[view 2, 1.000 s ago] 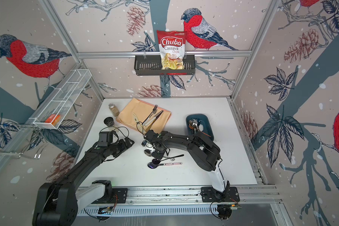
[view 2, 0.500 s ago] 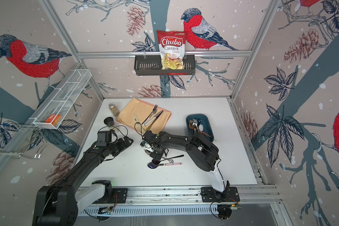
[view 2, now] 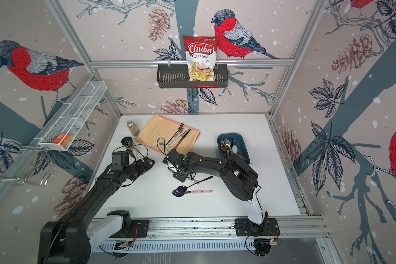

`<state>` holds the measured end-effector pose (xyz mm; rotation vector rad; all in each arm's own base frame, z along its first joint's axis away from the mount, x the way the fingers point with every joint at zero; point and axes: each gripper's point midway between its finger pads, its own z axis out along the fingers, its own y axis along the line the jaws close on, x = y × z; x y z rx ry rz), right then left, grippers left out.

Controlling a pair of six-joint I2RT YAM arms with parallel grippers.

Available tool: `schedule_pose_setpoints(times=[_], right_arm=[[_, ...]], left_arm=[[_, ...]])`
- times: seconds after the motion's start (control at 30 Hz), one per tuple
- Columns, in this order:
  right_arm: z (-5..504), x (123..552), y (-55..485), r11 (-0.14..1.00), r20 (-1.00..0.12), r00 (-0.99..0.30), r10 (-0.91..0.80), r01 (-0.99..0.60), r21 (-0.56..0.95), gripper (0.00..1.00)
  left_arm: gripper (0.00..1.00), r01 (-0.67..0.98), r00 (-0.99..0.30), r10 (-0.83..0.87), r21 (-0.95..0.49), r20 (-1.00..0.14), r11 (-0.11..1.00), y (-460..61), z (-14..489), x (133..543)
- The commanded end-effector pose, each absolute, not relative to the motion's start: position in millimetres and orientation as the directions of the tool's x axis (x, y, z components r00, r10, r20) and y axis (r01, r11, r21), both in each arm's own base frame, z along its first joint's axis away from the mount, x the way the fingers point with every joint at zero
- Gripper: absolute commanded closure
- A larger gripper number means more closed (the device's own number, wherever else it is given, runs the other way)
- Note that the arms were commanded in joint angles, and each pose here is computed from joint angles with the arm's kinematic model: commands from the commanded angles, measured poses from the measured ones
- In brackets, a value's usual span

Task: Put the spoon into the storage box
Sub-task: Pick up the spoon from the center of the board, then place the spoon in the storage box.

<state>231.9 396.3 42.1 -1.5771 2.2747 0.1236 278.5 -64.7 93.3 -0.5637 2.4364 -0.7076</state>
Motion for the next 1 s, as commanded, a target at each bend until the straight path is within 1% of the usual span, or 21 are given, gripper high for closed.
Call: schedule_pose_setpoints(times=[0.0, 0.17, 0.3, 0.47, 0.6, 0.77, 0.97], right_arm=[[57, 242, 402, 0.379, -0.389, -0.288, -0.875, -0.908, -0.179, 0.99], [69, 245, 400, 0.390, -0.406, -0.288, -0.868, -0.900, -0.195, 0.99], [81, 254, 398, 0.423, -0.444, -0.306, -0.842, -0.885, -0.193, 0.99], [82, 263, 394, 0.442, -0.445, -0.316, -0.838, -0.872, -0.212, 0.99], [91, 274, 392, 0.475, -0.467, -0.340, -0.816, -0.855, -0.209, 0.99], [110, 294, 380, 0.546, -0.487, -0.407, -0.773, -0.817, -0.184, 1.00], [133, 320, 345, 0.654, -0.490, -0.520, -0.700, -0.742, -0.147, 1.00]], left_arm=[[0.04, -0.237, -0.762, -0.517, -0.574, -0.391, 0.784, -61, 97, 280], [0.04, -0.213, -0.763, -0.505, -0.581, -0.404, 0.786, -64, 100, 282], [0.04, -0.184, -0.766, -0.489, -0.588, -0.416, 0.788, -66, 104, 285], [0.04, -0.177, -0.769, -0.483, -0.587, -0.418, 0.790, -67, 104, 286], [0.04, -0.170, -0.768, -0.480, -0.587, -0.424, 0.791, -67, 106, 287], [0.04, -0.140, -0.771, -0.463, -0.593, -0.438, 0.793, -70, 113, 291], [0.04, -0.070, -0.787, -0.413, -0.599, -0.459, 0.798, -84, 123, 298]])
